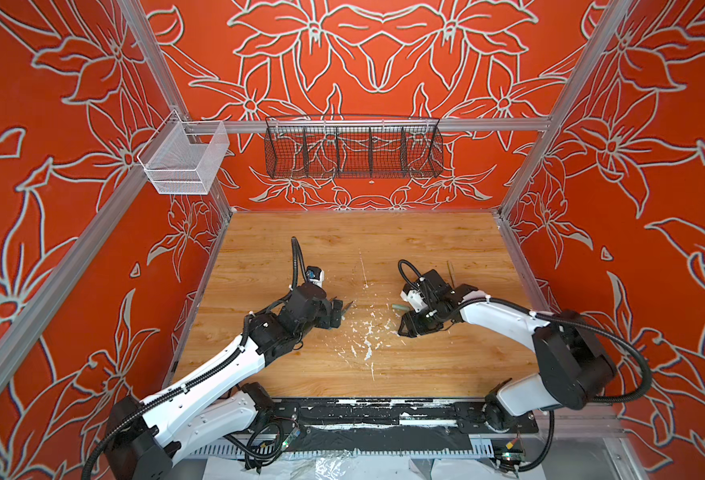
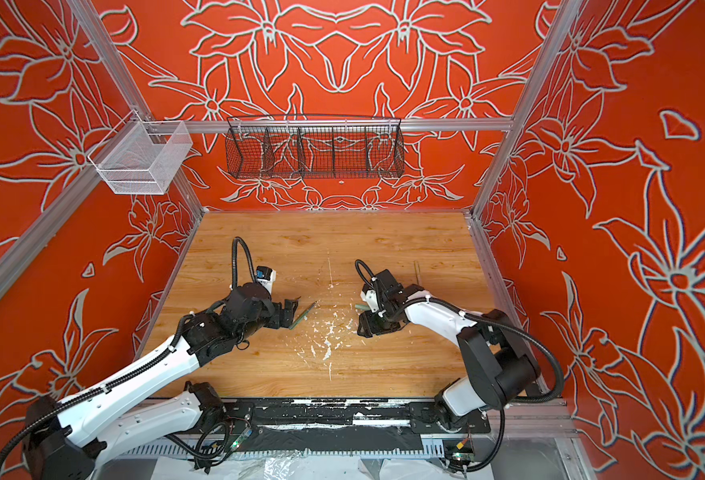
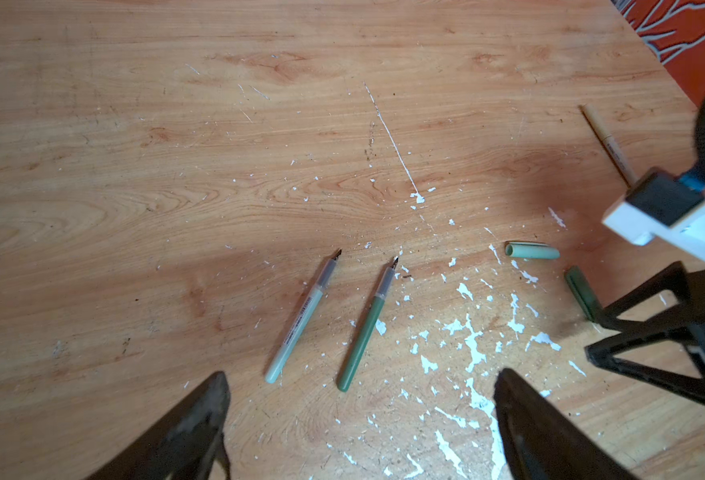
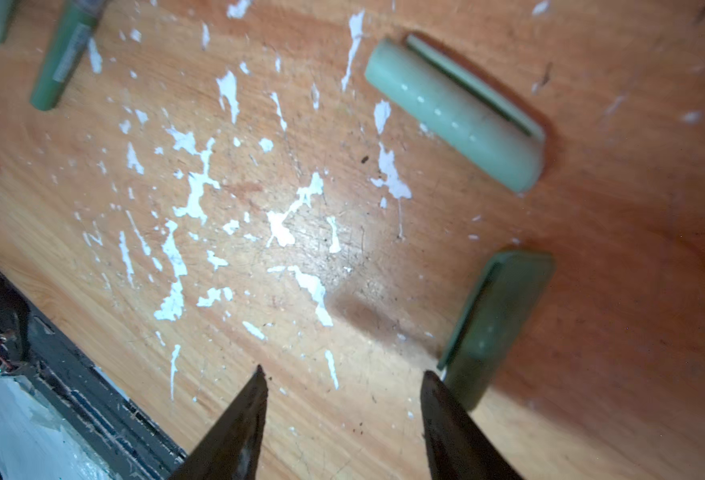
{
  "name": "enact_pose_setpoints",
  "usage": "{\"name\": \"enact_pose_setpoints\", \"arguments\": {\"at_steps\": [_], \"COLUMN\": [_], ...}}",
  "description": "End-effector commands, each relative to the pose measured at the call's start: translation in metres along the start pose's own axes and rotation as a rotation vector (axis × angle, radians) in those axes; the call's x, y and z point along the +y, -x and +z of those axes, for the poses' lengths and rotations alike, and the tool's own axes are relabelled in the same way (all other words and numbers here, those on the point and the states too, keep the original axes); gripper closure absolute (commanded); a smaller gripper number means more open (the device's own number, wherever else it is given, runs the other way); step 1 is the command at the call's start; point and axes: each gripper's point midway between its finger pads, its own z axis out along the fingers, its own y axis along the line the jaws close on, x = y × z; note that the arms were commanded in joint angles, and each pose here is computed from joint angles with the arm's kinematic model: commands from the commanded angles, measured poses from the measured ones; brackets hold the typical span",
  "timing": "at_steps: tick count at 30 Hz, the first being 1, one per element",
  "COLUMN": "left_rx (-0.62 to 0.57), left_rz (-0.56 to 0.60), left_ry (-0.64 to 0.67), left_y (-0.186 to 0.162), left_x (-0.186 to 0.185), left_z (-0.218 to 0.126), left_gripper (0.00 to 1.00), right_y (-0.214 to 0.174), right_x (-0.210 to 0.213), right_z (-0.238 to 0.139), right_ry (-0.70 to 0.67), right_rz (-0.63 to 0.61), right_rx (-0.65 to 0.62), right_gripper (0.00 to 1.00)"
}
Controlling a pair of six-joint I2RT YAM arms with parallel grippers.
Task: Insert the pens into the pen caps
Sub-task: 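Close the right gripper on the darker green cap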
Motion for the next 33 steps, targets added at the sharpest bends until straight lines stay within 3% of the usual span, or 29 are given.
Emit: {"name": "enact_pose_setpoints", "arguments": {"at_steps": [1,4,9,13,33], "left_rx": [-0.014,-0.015,-0.017,0.018,-0.002], "left_rz": [0.001,-0.005,-0.007,-0.001,-0.028], "left_ry": [-0.017,-0.025,-0.031,-0.019,-0.010], "left_y": [0.012,0.011,0.009,0.002,-0.003], "left_x": [-0.006,-0.007,-0.008,-0.008,0.001], "left_z": [-0.003,-0.002,0.000,0.008,-0.001], "left_gripper": [0.03,0.03,0.03,0.03,0.03], "right_y": [0.006,0.011,0.014,0.013,0.021], "right_x": [-0.011,-0.029,-0.032,-0.034,-0.051], "right_z": [-0.023,-0.031,-0.029,-0.021,0.008], "right_ry": [-0.110,-0.224,-0.294,-0.367,-0.369], "right_rz": [0.079,0.104,0.098,0.060,0.087], "right_rx": [-0.053,-0.084,-0.061,-0.024,-0.013], "right_gripper": [0.45,0.53,0.62,0.65,0.77]}}
